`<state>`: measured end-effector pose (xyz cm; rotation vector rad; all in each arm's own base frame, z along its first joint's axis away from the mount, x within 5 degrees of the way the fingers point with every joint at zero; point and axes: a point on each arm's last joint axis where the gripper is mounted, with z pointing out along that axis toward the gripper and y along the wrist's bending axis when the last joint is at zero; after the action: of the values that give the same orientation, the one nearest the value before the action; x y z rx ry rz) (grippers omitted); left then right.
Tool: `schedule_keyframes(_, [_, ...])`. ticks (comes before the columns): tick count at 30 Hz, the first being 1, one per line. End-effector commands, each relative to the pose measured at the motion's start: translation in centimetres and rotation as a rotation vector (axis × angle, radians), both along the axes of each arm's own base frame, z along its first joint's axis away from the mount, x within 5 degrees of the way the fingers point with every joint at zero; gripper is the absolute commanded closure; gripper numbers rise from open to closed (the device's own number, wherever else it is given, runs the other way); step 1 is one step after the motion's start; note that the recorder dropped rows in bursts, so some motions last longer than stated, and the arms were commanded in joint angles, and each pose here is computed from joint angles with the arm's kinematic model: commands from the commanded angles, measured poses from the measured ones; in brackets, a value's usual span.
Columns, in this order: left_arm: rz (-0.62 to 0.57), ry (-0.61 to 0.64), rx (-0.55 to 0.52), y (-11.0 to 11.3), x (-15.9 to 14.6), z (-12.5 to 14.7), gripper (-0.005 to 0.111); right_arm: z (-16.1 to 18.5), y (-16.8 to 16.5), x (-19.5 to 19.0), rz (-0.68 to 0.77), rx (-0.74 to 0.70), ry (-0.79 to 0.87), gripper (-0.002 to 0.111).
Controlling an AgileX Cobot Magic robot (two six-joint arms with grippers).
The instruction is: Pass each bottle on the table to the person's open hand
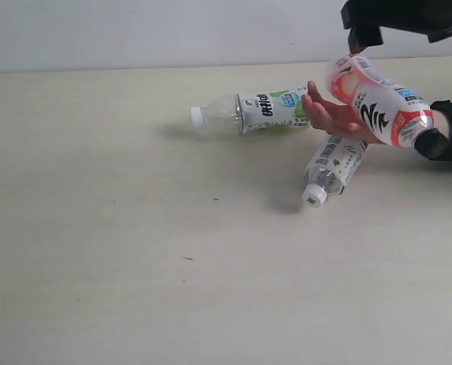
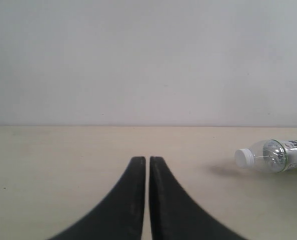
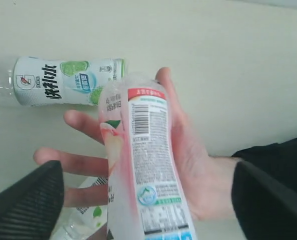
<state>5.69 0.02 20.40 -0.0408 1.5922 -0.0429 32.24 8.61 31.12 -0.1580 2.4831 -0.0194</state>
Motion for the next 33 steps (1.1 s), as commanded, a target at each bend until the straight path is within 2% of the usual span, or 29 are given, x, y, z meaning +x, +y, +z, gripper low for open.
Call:
schedule_keyframes(1, [0.002,-0.007,0.005,0.0,0.0,0.0,0.101,3.6,-1.3,-3.6,0.024,-0.011,-0.094,0.057])
schedule_keyframes(5, [0.002,-0.007,0.005,0.0,0.0,0.0,0.101,6.0,-2.5,-7.5,0.024,0.015,-0.190,0.108])
schedule_keyframes(9, [0.002,-0.007,0.005,0.0,0.0,0.0,0.101,7.5,-3.8,-11.8,0.063,0.009,-0.297,0.108])
schedule_keyframes(12, [0.002,-0.007,0.005,0.0,0.0,0.0,0.101,7.4,-4.8,-15.1,0.093,0.014,-0.396,0.108])
schedule_keyframes(19, [0.002,-0.007,0.005,0.0,0.0,0.0,0.101,3.8,-6.8,-21.2,0.138,-0.034,-0.590,0.108])
schedule_keyframes(26, [0.002,-0.007,0.005,0.0,0.0,0.0,0.101,-0.5,-7.3,-24.2,0.173,0.018,-0.752,0.108])
schedule_keyframes(33, [0.002,-0.007,0.005,0.0,0.0,0.0,0.101,-0.7,-7.7,-25.9,0.146,0.080,-0.829,0.108])
